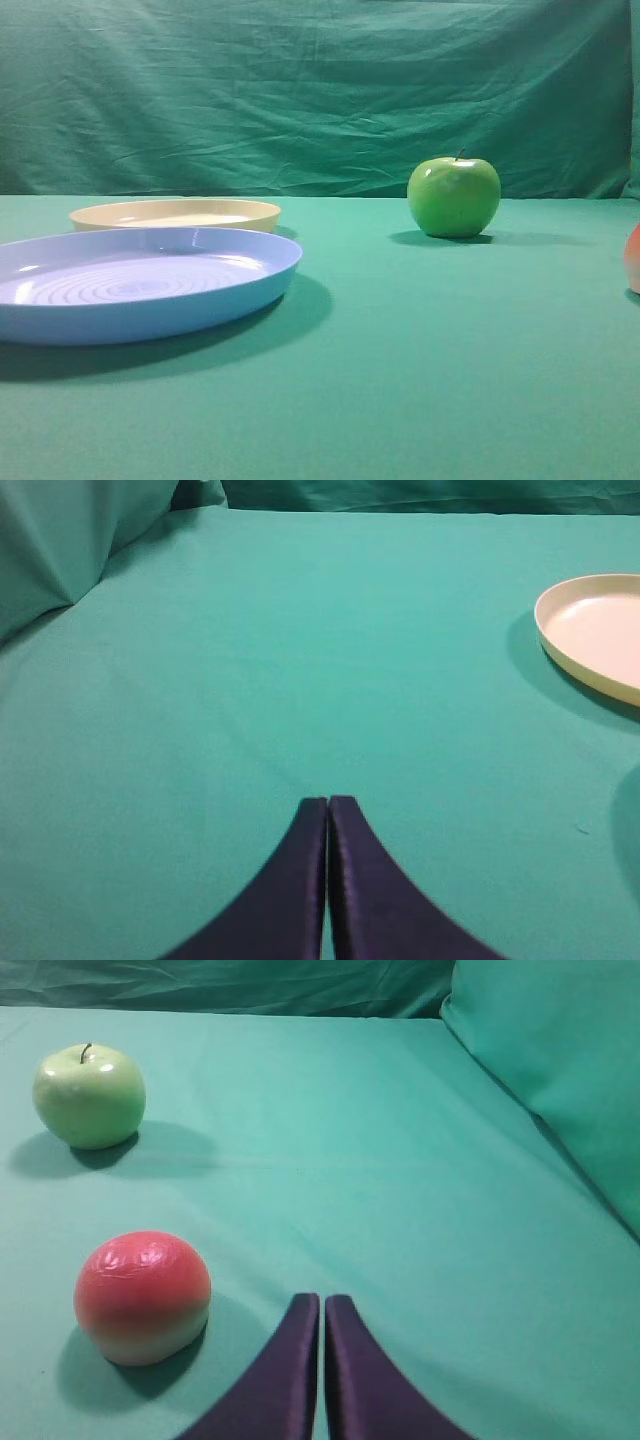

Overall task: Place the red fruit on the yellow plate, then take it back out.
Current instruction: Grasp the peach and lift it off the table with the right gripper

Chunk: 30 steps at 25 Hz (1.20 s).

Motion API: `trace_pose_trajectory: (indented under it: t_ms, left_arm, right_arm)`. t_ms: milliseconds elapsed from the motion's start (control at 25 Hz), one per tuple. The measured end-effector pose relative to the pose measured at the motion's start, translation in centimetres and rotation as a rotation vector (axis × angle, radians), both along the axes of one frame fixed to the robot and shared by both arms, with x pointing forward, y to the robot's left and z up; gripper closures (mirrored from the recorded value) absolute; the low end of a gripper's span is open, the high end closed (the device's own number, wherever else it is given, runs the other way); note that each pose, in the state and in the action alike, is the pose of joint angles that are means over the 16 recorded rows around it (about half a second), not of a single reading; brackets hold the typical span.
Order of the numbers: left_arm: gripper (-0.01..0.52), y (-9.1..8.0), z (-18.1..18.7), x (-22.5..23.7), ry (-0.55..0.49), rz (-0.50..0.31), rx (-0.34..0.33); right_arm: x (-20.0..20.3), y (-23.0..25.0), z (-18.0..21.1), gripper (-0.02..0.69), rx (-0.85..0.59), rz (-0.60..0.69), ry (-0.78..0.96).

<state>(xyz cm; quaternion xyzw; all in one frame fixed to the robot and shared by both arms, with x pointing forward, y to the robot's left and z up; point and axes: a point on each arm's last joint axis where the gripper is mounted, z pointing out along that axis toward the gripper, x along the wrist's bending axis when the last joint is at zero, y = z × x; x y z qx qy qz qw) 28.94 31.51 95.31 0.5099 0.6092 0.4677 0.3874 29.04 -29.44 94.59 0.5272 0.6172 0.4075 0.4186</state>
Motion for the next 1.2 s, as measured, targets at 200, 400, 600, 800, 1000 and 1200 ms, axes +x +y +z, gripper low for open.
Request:
trace_pose_trajectory:
  t_ms: [200, 400, 600, 800, 1000, 1200]
  left_arm:
    - [0.514, 0.0, 0.0, 0.0, 0.0, 0.0, 0.0]
    - [0.514, 0.0, 0.0, 0.0, 0.0, 0.0, 0.0]
    - [0.514, 0.0, 0.0, 0.0, 0.0, 0.0, 0.0]
    - [0.514, 0.0, 0.0, 0.0, 0.0, 0.0, 0.0]
    - [0.514, 0.0, 0.0, 0.0, 0.0, 0.0, 0.0]
    - [0.514, 0.0, 0.0, 0.0, 0.0, 0.0, 0.0]
  right_arm:
    - [0.0, 0.0, 0.0, 0.665, 0.0, 0.0, 0.0]
    - [0.0, 0.0, 0.0, 0.665, 0.0, 0.0, 0.0]
    - [0.0, 0.0, 0.0, 0.665, 0.0, 0.0, 0.0]
    - [0.0, 0.0, 0.0, 0.665, 0.0, 0.0, 0.0]
    - [0.0, 0.0, 0.0, 0.665, 0.0, 0.0, 0.0]
    - [0.05, 0.01, 0.7, 0.665, 0.0, 0.0, 0.001]
